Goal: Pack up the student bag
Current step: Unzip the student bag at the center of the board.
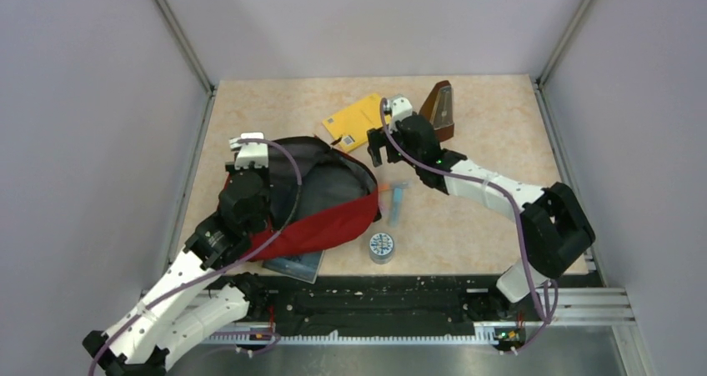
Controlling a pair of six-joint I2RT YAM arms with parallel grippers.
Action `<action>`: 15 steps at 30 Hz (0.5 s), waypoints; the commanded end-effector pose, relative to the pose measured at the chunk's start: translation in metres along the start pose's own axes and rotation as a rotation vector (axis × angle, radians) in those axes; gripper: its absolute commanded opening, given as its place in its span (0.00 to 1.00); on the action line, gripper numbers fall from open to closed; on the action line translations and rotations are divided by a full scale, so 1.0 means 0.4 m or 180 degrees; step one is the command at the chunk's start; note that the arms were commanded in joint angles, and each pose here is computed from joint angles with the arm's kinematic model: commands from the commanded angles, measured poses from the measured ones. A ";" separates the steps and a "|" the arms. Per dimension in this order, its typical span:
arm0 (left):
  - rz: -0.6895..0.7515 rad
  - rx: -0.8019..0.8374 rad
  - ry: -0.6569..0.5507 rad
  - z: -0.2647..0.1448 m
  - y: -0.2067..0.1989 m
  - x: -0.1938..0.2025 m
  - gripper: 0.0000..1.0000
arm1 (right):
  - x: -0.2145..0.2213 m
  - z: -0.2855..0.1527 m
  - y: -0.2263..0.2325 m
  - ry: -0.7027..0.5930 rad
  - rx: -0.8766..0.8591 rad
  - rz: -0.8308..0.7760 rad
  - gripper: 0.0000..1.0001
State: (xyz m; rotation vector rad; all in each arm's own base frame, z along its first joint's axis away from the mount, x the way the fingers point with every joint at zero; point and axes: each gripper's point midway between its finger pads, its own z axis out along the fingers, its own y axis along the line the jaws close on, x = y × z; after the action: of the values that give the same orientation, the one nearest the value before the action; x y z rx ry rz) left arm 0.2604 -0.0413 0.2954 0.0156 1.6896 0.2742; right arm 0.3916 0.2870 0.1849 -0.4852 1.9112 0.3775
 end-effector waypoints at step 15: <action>-0.0858 -0.1561 -0.0552 -0.127 0.354 -0.114 0.00 | 0.024 -0.150 0.089 -0.0215 -0.0684 0.0851 0.88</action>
State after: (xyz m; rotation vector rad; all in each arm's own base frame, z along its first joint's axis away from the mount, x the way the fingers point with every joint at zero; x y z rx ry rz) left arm 0.2025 0.0688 0.3552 -0.4548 1.4637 0.4387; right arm 0.3342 0.2713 0.1659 -0.4110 1.9883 0.5584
